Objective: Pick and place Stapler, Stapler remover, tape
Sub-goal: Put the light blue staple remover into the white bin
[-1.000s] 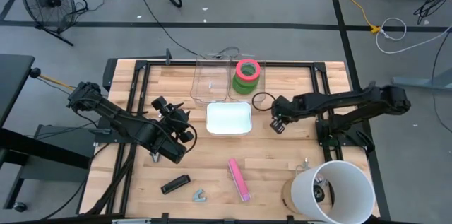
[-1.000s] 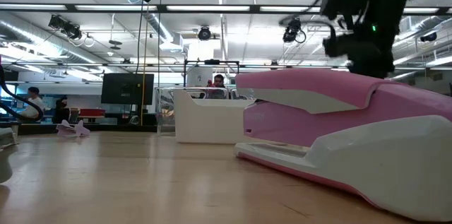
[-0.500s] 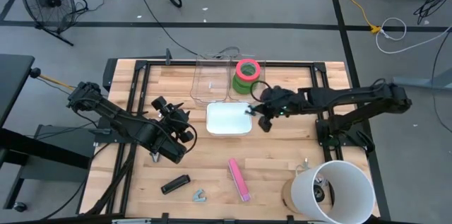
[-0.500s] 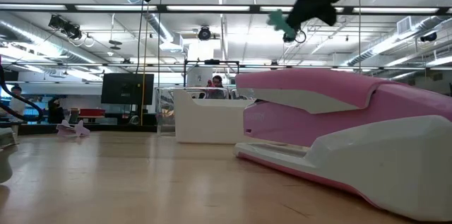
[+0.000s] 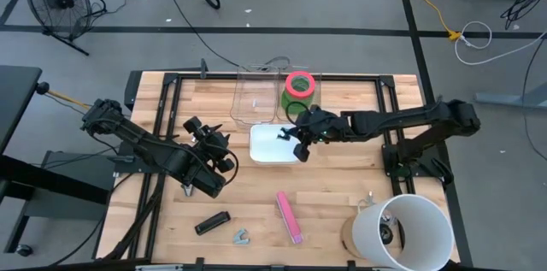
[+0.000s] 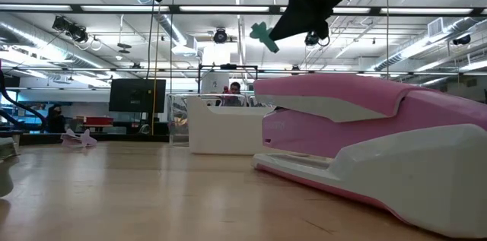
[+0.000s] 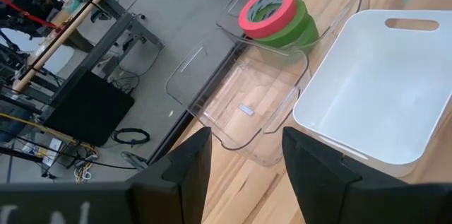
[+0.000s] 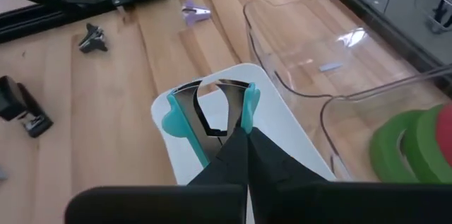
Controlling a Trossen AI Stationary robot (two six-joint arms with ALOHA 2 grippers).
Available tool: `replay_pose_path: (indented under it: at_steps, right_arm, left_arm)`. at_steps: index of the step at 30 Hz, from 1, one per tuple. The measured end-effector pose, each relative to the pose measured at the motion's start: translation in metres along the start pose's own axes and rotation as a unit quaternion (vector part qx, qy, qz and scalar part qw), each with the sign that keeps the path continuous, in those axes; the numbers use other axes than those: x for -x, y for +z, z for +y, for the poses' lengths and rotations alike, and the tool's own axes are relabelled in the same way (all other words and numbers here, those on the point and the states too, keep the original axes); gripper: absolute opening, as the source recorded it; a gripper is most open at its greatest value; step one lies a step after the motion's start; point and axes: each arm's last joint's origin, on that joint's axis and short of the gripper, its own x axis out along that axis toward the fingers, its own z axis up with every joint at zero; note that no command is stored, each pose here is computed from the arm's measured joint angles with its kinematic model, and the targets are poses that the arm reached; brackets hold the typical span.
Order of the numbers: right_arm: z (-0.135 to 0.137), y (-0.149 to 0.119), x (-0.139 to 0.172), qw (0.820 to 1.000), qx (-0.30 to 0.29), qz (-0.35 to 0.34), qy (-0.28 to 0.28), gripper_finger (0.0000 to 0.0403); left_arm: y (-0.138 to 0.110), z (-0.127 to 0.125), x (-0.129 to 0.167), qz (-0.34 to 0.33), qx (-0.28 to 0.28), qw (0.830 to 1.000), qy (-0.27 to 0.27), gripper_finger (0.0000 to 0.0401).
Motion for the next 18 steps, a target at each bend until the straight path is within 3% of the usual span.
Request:
replay_pose_path:
  at_steps: [18]
  right_arm:
    - [-0.0037, 0.0038, -0.0093, 0.999, 0.023, -0.021, -0.010, 0.0009]
  left_arm:
    - [0.0000, 0.0000, 0.0000, 0.000, -0.001, 1.000, 0.000, 0.0179]
